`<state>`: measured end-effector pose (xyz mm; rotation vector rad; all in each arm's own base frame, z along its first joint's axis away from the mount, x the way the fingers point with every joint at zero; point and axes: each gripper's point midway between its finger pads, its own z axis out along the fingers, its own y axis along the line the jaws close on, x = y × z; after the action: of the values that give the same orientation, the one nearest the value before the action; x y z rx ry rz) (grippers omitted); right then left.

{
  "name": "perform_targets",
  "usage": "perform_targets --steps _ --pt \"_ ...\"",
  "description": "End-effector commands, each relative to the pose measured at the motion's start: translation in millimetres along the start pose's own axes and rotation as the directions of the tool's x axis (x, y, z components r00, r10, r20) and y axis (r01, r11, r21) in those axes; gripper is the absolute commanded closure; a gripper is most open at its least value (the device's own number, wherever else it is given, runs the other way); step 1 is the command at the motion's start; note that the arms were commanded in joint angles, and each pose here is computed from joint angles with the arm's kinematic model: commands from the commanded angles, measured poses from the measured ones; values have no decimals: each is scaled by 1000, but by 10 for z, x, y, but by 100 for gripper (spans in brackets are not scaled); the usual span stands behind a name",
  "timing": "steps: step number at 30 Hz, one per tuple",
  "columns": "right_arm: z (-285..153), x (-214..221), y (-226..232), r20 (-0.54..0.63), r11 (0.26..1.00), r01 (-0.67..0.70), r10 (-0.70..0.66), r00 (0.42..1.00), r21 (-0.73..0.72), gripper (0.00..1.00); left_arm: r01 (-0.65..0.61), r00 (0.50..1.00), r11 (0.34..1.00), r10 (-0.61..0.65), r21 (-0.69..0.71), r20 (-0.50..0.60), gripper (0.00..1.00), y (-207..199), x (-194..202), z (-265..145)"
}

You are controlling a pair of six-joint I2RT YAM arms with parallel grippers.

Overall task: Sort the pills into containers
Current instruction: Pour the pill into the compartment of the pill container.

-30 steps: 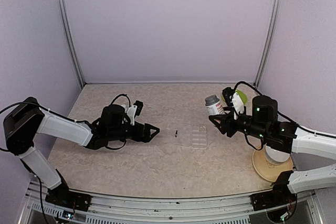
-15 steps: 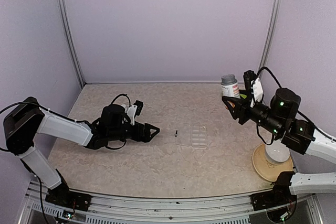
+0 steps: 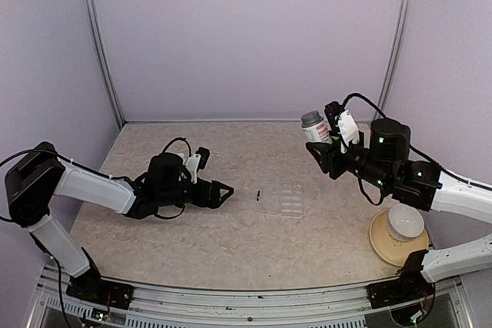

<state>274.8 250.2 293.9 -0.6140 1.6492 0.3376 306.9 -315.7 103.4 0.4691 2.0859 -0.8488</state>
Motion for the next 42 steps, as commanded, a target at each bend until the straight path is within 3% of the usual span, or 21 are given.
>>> perform_targets --steps 1,9,18,42 --pt "161 571 -14 -261 998 -41 27 965 -50 85 -4 1000 1000 4 9 12 1 -4 -25 -10" --pt "92 1273 225 -548 983 -75 -31 836 -170 85 -6 1000 1000 6 13 17 1 -17 -41 -19" --pt "30 1777 304 -739 973 -104 -86 668 -207 83 -8 1000 1000 8 10 21 1 -19 -60 -42" --pt "-45 2229 278 -834 963 -151 -107 541 -222 84 -7 1000 1000 7 9 21 1 -12 -62 -37"
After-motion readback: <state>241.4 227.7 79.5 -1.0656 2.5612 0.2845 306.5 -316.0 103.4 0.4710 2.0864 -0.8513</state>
